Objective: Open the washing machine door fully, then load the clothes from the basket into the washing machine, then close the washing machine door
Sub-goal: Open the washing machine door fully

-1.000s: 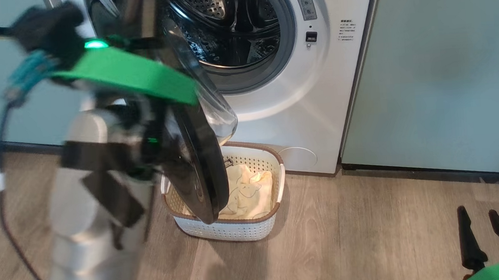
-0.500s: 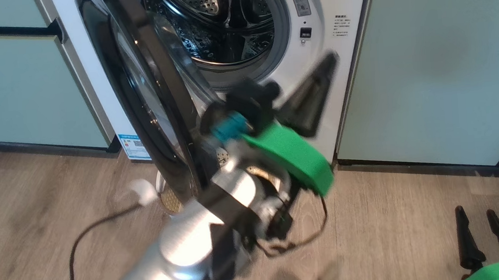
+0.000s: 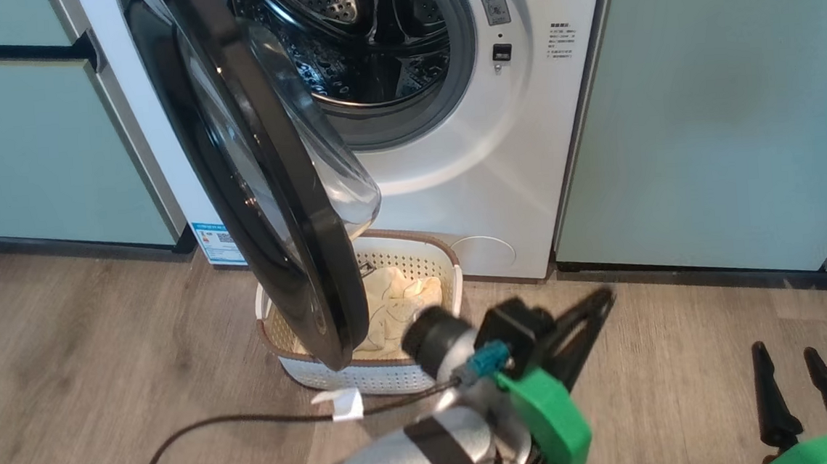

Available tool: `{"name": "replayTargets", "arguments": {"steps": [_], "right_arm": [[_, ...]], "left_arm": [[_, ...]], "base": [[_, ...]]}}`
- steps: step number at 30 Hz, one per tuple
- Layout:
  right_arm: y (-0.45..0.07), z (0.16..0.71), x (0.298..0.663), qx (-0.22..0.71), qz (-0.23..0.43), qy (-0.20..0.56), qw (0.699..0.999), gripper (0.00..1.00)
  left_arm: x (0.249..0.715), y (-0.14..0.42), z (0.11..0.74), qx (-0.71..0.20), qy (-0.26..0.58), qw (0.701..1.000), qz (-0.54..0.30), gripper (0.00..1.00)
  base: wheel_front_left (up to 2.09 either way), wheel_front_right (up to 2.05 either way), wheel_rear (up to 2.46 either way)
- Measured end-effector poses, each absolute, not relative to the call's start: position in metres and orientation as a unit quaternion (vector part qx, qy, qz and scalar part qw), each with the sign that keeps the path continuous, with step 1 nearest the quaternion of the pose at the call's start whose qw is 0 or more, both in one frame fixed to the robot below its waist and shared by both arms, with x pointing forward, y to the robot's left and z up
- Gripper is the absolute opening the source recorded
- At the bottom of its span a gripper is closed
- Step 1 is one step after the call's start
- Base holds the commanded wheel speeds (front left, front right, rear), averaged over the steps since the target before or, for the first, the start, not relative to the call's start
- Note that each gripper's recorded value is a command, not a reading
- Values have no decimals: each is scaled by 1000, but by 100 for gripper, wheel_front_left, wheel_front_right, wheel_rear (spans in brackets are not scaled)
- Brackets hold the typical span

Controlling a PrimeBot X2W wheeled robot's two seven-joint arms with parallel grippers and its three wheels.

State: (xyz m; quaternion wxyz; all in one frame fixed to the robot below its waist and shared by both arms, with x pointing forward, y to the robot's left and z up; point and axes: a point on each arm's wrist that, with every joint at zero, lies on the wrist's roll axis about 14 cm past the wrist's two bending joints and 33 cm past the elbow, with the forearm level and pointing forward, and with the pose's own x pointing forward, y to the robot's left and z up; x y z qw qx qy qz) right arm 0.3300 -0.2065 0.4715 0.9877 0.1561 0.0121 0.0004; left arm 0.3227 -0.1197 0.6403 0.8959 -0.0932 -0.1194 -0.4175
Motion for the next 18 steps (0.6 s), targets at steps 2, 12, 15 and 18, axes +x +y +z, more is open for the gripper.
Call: {"name": "replayTargets", "arguments": {"steps": [2, 12, 15, 18], "right_arm": [[-206, 471, 330, 156, 2, 13, 988, 100], [-206, 468, 330, 155, 1, 18, 988, 100], [-205, 467, 330, 155, 3, 20, 988, 100], [-204, 467, 331, 155, 4, 21, 988, 100]], "left_arm": [[320, -122, 623, -91, -96, 897, -421, 0], [335, -109, 563, -44, -35, 925, -377, 0], [340, -104, 565, -60, -34, 929, -363, 0], [348, -96, 568, -72, -37, 935, -345, 0]], "base": [[0, 0, 0], [0, 0, 0], [0, 0, 0], [0, 0, 0]]}}
